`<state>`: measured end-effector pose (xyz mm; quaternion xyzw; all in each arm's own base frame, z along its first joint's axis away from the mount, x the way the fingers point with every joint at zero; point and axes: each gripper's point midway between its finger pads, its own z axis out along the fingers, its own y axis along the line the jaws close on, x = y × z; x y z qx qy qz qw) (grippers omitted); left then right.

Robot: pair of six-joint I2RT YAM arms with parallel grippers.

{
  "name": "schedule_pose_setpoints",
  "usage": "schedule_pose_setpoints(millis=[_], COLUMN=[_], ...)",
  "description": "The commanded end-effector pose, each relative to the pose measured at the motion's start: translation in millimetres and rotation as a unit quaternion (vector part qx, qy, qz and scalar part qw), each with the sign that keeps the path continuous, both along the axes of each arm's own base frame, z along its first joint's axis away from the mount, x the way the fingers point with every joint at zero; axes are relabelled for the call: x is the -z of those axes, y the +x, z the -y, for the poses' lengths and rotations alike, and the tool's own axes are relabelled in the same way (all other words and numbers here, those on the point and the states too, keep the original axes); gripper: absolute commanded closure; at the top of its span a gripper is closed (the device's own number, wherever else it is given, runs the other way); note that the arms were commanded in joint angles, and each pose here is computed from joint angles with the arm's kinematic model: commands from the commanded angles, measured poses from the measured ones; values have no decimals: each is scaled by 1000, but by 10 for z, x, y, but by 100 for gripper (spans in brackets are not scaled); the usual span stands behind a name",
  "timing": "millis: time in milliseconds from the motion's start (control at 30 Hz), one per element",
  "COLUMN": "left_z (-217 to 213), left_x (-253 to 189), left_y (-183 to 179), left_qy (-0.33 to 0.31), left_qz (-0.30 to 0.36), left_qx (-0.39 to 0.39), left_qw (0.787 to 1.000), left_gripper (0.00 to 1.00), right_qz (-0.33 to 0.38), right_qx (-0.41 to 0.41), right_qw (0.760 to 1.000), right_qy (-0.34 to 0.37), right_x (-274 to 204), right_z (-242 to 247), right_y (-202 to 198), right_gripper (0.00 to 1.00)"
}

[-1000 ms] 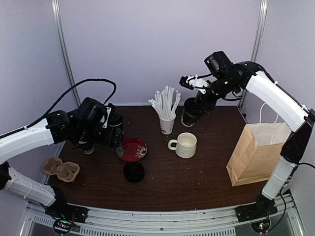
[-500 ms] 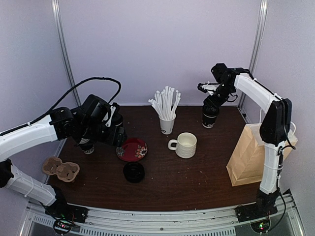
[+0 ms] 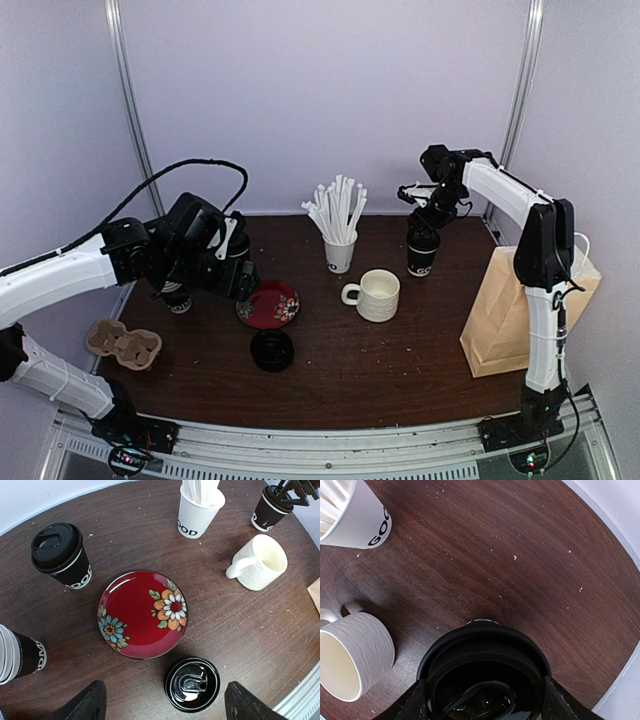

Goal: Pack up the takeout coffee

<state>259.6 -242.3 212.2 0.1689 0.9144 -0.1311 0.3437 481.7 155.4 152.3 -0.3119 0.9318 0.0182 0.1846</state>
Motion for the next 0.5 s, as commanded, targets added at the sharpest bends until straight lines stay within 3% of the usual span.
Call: schedule_pose_setpoints(millis=[0, 467], left_z=[34, 133], left_x=[-1, 39], left_y=[18, 25], left_qy=[-10, -12], left_qz=[-1, -15], left_qx=[4, 18], left_qw=[1000, 1000], left_gripper=[15, 15], right_qz=[2, 2], right_qx=[7, 8], right_qw=[1000, 1000], right_qy=[12, 13], right_x=[6, -59], right_z=[-44, -14], right_y=[39, -63], right_gripper=[24, 12])
